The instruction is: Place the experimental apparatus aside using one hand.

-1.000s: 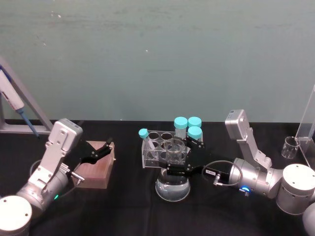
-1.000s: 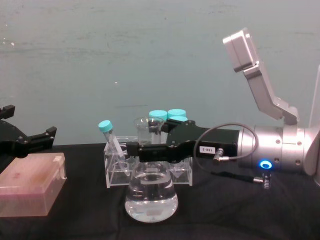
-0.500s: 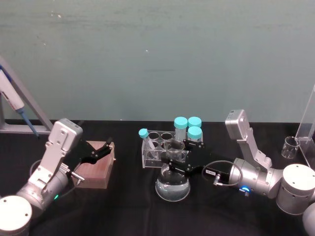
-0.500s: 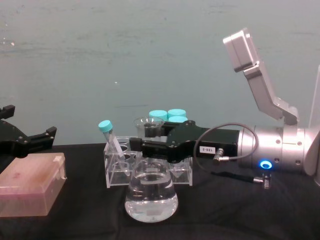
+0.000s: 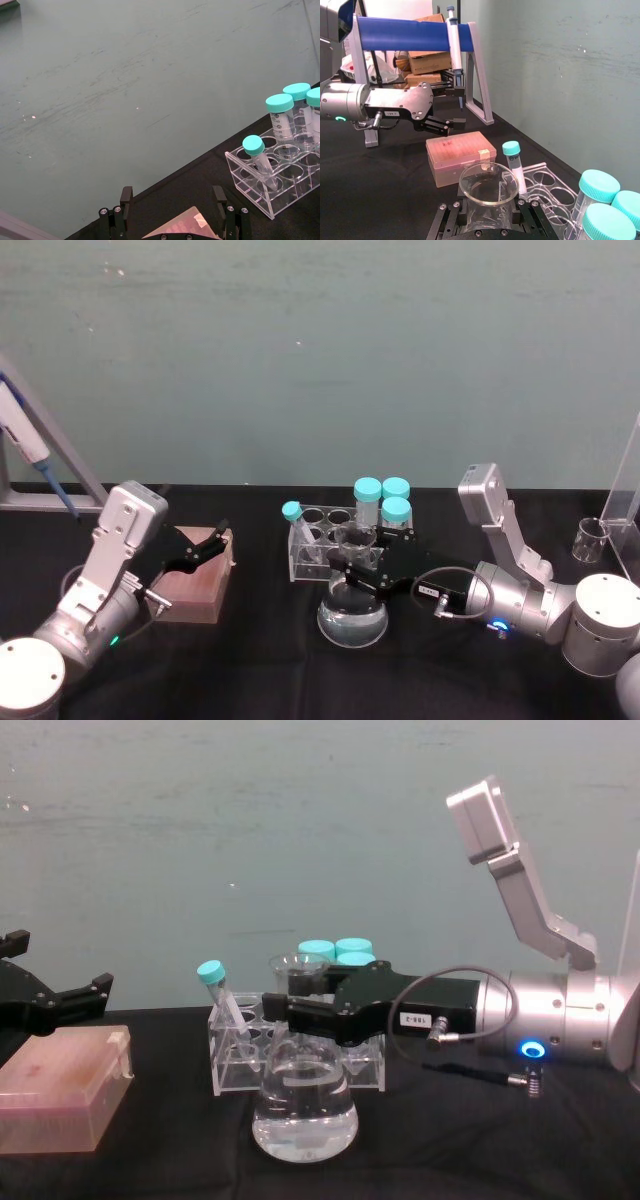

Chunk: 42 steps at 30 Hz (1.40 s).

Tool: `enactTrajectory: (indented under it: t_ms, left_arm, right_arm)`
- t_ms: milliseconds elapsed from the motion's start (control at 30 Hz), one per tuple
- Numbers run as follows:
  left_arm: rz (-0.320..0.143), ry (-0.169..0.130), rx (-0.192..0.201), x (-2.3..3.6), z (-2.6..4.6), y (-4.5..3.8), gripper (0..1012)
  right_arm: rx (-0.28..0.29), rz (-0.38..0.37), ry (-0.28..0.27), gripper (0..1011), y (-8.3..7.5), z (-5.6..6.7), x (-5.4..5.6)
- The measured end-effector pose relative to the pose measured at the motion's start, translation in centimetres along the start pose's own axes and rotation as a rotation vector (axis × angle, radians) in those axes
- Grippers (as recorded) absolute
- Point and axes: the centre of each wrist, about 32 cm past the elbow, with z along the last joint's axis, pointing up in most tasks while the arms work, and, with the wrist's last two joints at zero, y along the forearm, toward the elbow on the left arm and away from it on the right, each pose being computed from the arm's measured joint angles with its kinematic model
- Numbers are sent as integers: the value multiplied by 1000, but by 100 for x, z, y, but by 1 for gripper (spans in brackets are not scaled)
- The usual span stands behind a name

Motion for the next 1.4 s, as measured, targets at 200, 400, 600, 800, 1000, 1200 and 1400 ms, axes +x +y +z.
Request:
enactTrajectory:
  t_ms: [200,400,600,800,1000,1200,1400]
  left_arm:
    - [0,0,0,0,0,0,1000]
    - [0,0,0,0,0,0,1000]
    - [0,0,0,0,0,0,1000]
    - [0,0,0,0,0,0,1000]
    - [0,0,0,0,0,0,1000]
    - [0,0,0,0,0,0,1000]
    - [0,0,0,0,0,0,1000]
  right_arm:
    - [3,0,-5,450,-31,9,-7]
    - [12,-9,-8,450,-94,56,-31]
    - [22,-20,-3,450,-189,115,-50]
    - [24,-41,1,450,-310,145,-70]
    - [33,-88,0,450,-476,160,-88]
    - [39,-140,-6,450,-642,188,-96]
    - [31,-229,-9,450,-829,196,-77]
